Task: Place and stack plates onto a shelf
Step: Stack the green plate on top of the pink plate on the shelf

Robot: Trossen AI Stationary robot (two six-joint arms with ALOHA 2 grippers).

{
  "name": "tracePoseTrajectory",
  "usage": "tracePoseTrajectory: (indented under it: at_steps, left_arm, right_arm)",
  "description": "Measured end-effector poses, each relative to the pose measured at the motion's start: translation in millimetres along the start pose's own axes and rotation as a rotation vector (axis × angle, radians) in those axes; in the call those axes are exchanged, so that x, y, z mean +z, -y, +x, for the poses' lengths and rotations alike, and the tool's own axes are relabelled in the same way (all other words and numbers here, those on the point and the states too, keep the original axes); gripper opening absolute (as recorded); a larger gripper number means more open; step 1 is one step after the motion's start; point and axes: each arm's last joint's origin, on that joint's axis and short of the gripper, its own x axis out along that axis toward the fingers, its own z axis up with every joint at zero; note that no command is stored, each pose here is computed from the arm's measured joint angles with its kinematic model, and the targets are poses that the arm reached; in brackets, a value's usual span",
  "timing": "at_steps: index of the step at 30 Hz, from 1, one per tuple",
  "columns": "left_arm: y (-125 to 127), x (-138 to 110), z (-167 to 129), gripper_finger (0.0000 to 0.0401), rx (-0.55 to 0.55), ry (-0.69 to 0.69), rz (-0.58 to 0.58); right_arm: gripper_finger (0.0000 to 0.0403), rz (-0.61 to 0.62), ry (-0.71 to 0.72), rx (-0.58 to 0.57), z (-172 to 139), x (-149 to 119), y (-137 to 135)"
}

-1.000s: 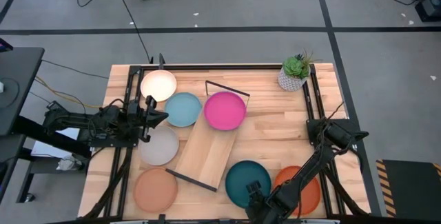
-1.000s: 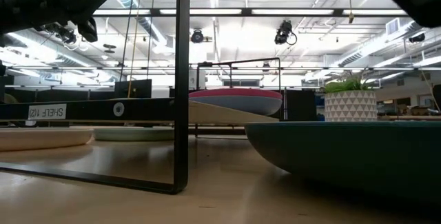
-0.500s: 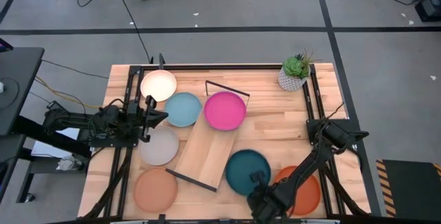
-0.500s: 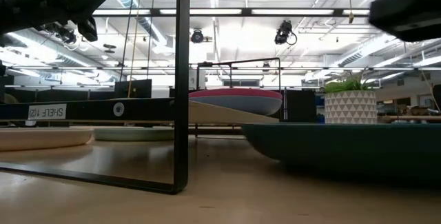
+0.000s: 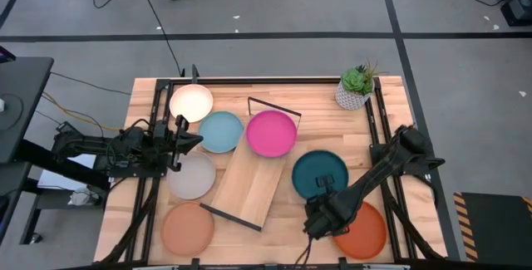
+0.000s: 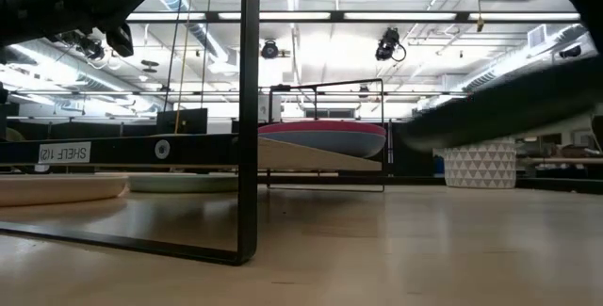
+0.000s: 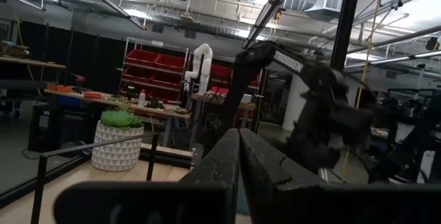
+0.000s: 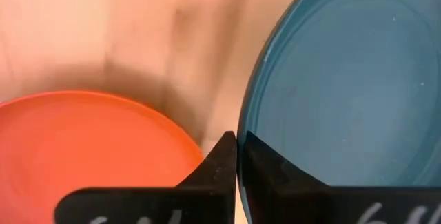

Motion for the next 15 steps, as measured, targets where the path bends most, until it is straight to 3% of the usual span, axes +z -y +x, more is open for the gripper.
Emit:
tracePoseTrajectory:
  at_steps: [5, 15]
  left_arm:
    - [0, 0, 0, 0.002, 0.0, 0.0, -0.002]
    - [0, 0, 0, 0.002, 0.0, 0.0, -0.087]
  right_arm:
    - [0.002, 0.08, 0.068, -0.066, -27, -6, 26]
    - [0.0018, -0.068, 0.194, -0.107, -25, 28, 86]
